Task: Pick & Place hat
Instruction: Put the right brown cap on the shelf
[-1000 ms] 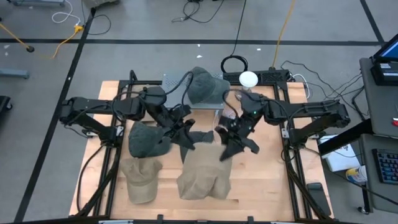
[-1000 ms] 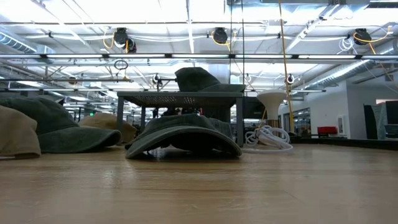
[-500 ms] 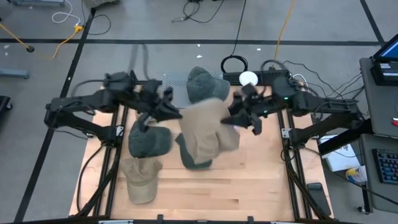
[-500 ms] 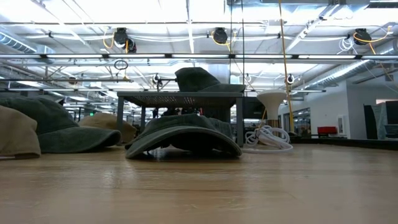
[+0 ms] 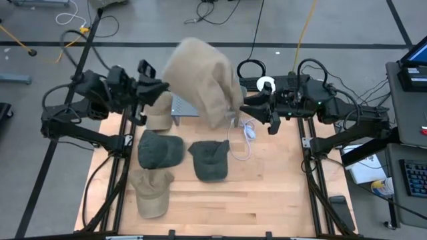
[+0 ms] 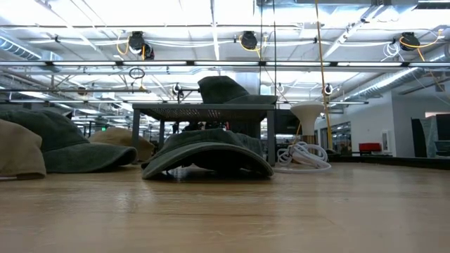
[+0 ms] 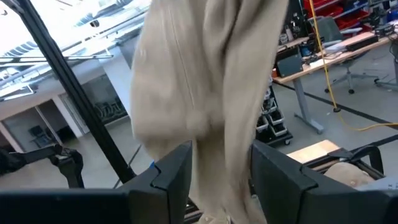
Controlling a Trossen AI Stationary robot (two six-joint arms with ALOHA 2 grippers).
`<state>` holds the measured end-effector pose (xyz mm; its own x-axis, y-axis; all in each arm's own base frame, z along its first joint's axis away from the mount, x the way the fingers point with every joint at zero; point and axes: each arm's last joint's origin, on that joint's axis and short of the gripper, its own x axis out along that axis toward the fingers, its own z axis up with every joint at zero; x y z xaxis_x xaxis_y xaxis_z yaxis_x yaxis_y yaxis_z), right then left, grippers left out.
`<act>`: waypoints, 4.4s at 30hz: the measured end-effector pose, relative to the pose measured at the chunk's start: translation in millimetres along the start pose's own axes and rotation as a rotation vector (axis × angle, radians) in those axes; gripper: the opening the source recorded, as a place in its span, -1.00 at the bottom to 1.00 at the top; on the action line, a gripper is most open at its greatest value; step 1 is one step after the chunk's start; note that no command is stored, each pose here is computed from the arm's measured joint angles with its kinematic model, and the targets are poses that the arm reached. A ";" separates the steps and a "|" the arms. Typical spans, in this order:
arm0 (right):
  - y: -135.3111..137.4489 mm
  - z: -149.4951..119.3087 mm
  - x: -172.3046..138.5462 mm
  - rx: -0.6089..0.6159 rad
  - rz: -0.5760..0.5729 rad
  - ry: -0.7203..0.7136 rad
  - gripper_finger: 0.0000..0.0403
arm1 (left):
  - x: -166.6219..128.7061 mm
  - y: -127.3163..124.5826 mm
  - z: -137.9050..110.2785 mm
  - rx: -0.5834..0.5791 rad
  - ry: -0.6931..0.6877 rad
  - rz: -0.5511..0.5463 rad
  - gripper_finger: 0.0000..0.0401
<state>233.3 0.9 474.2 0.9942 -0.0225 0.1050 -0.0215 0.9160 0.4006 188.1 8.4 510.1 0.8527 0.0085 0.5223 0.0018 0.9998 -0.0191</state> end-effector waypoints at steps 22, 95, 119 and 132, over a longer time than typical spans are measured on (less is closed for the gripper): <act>12.6 -17.2 67.3 0.031 0.146 -0.319 -0.29 | 44.8 -4.5 -28.1 0.378 -0.412 0.050 -0.95; 40.7 -18.8 51.6 -0.174 0.223 -0.306 -0.97 | 53.4 -42.0 -71.9 -0.010 0.067 -0.142 -0.42; 31.6 -51.2 -13.0 0.289 0.373 0.643 -0.98 | 19.7 -47.9 -62.3 -0.100 0.435 -0.148 -0.39; 30.3 -102.5 50.5 0.390 0.577 0.857 -0.98 | 27.9 -49.3 -109.3 -0.106 0.681 -0.236 -0.39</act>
<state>293.6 68.6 398.3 0.5644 0.7908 -0.2369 -0.3877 0.5073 0.7697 268.9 -42.4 432.4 0.9593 -0.2540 -0.1231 0.2466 0.9664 -0.0725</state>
